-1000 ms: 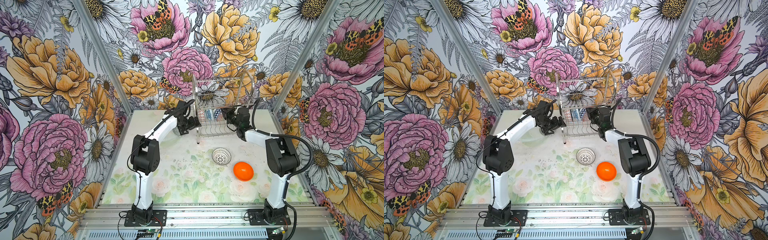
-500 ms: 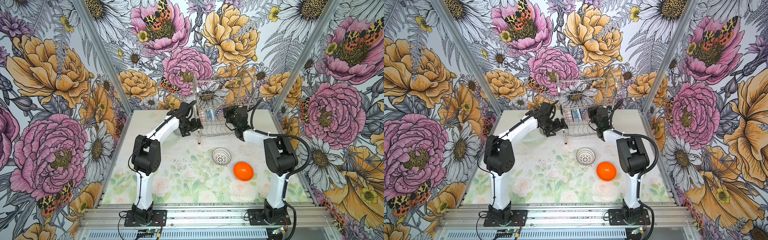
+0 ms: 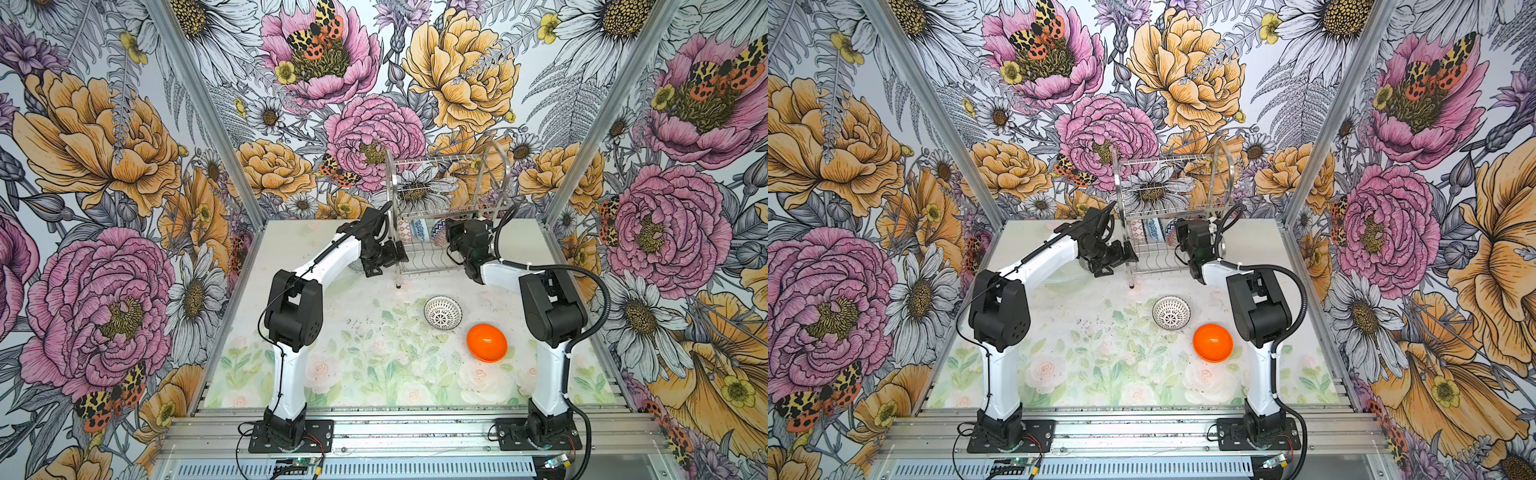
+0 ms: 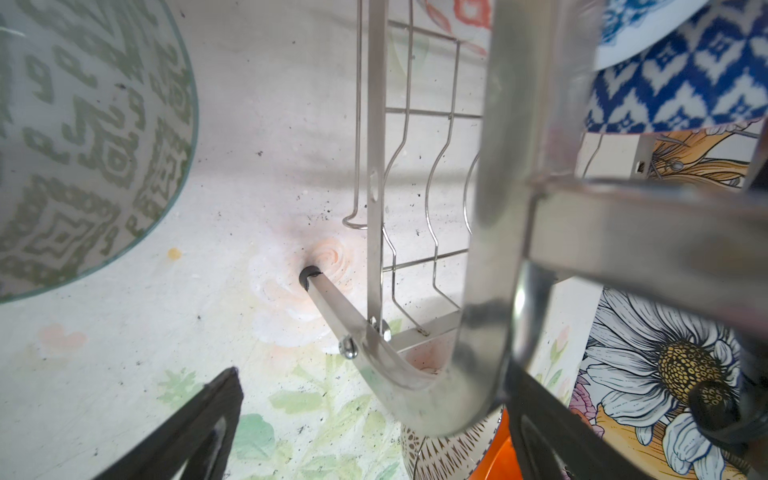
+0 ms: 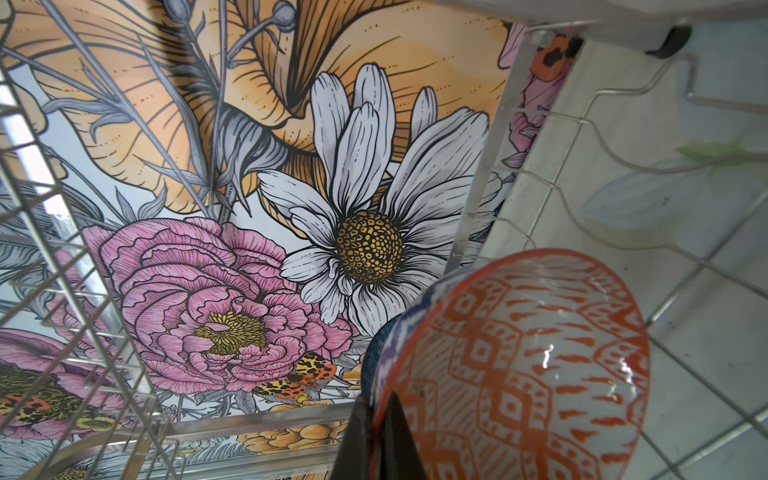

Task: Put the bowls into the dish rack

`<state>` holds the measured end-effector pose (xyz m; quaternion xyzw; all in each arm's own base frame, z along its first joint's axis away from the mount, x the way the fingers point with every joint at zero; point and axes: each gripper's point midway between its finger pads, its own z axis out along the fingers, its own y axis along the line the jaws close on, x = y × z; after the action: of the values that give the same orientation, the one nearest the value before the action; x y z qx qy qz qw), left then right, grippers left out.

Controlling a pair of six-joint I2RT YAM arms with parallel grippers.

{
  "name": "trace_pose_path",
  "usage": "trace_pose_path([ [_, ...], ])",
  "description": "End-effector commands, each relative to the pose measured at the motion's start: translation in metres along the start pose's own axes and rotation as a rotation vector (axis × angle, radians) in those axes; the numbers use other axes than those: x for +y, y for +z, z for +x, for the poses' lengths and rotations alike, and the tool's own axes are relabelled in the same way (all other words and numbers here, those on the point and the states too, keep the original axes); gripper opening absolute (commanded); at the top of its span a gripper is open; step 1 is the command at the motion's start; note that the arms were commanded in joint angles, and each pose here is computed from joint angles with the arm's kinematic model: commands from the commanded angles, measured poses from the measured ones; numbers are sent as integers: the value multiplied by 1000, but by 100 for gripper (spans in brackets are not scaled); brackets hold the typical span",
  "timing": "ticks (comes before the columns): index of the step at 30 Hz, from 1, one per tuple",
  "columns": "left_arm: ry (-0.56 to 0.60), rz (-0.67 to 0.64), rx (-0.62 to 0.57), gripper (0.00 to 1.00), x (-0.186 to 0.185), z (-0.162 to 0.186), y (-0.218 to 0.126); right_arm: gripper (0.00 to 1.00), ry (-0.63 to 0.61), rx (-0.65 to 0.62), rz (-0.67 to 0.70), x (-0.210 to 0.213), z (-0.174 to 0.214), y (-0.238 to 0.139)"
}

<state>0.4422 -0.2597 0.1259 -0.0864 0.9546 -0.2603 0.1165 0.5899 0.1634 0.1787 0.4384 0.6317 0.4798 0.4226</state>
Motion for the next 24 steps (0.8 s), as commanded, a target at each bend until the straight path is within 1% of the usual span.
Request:
trace_pose_path([
  [1,35,20,-2,99,-6,5,-7,0,19,-32,-121,38,-5,7],
  [10,33,12,9,99,0,10,-7,0,20,-31,-185,47,-4,17],
  [17,24,11,15,99,5,10,-7,0,19,-41,-174,41,-5,26],
  [24,29,8,10,98,6,10,-10,0,-5,-19,-156,31,-2,32],
])
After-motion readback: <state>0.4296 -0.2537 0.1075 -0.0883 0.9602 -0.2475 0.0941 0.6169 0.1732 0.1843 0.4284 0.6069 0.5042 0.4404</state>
